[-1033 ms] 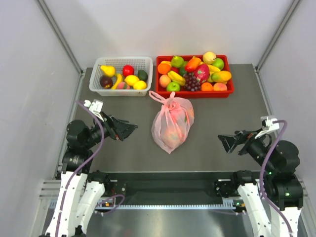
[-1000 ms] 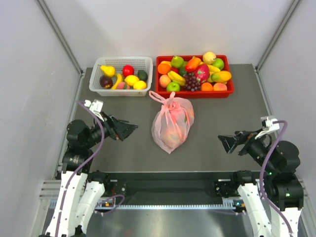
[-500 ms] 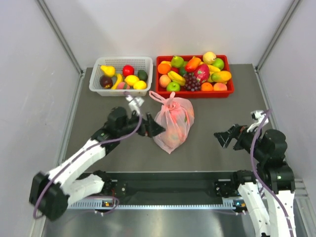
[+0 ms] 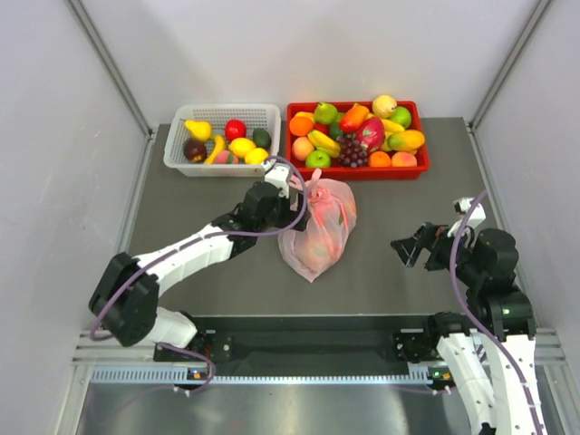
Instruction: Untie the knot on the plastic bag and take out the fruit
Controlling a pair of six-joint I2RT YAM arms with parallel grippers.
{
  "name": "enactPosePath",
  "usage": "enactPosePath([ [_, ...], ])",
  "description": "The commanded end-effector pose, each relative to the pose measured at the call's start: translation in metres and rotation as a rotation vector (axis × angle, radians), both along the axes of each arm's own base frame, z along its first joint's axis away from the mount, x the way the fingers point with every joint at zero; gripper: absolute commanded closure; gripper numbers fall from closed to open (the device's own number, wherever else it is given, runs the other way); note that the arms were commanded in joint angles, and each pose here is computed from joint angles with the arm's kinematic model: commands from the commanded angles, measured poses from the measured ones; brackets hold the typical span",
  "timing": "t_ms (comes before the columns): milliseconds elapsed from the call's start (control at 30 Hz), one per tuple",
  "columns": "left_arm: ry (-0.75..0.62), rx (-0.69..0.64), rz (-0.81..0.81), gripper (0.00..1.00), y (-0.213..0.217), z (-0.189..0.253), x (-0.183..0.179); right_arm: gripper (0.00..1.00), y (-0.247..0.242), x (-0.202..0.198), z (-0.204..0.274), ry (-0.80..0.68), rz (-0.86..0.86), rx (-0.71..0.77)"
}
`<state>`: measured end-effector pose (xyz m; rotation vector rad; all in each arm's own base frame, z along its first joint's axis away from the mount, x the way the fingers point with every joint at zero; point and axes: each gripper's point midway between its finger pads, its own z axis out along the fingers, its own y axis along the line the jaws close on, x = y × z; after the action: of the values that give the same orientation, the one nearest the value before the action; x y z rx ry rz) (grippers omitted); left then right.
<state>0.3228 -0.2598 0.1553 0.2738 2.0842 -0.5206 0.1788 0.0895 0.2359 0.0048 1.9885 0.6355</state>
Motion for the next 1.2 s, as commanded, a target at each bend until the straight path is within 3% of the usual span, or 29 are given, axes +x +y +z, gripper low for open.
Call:
enactPosePath([
  [0, -0.069, -0.025, -0.137, 0.01, -0.034, 0.008, 0.012, 0.00, -0.002, 0.014, 0.008, -0.049, -0.010, -0.009],
  [133, -0.107, -0.135, -0.295, 0.01, -0.066, 0.015, 0.002, 0.00, -0.003, 0.024, 0.007, -0.037, -0.016, -0.007],
  [233, -0.100, -0.086, -0.275, 0.01, -0.070, 0.006, 0.017, 0.00, -0.002, 0.029, 0.008, -0.034, -0.019, 0.004],
  [300, -0.088, -0.047, -0.273, 0.12, -0.071, -0.006, 0.023, 0.00, -0.002, 0.033, 0.008, -0.037, -0.023, 0.006],
  [333, -0.094, -0.047, -0.280, 0.22, -0.073, -0.006, 0.024, 0.00, -0.002, 0.034, 0.008, -0.034, -0.026, 0.007],
  [367, -0.099, -0.048, -0.296, 0.50, -0.074, -0.005, 0.024, 0.00, -0.002, 0.035, 0.007, -0.033, -0.028, 0.006],
  [433, -0.096, -0.061, -0.356, 0.88, -0.082, -0.004, 0.017, 0.00, -0.004, 0.038, 0.007, -0.031, -0.038, 0.007],
  [467, -0.102, -0.070, -0.371, 1.00, -0.083, 0.000, 0.014, 0.00, -0.004, 0.039, 0.008, -0.034, -0.040, 0.008],
  [667, -0.157, -0.100, -0.565, 1.00, -0.082, 0.018, -0.030, 0.00, -0.006, 0.050, 0.005, -0.010, -0.052, -0.010],
  [833, -0.223, -0.006, -0.782, 1.00, -0.073, 0.035, -0.074, 0.01, -0.013, 0.061, 0.004, 0.016, -0.089, -0.048],
  [967, -0.244, 0.064, -0.972, 1.00, -0.077, 0.044, -0.132, 0.00, -0.011, 0.068, 0.009, 0.037, -0.074, -0.072],
  [1067, -0.205, 0.127, -1.086, 1.00, -0.074, 0.030, -0.164, 0.00, -0.006, 0.075, 0.021, 0.031, -0.053, -0.096],
  [1167, -0.153, 0.223, -1.098, 1.00, -0.068, 0.019, -0.174, 0.00, -0.002, 0.084, 0.018, 0.063, -0.061, -0.135],
])
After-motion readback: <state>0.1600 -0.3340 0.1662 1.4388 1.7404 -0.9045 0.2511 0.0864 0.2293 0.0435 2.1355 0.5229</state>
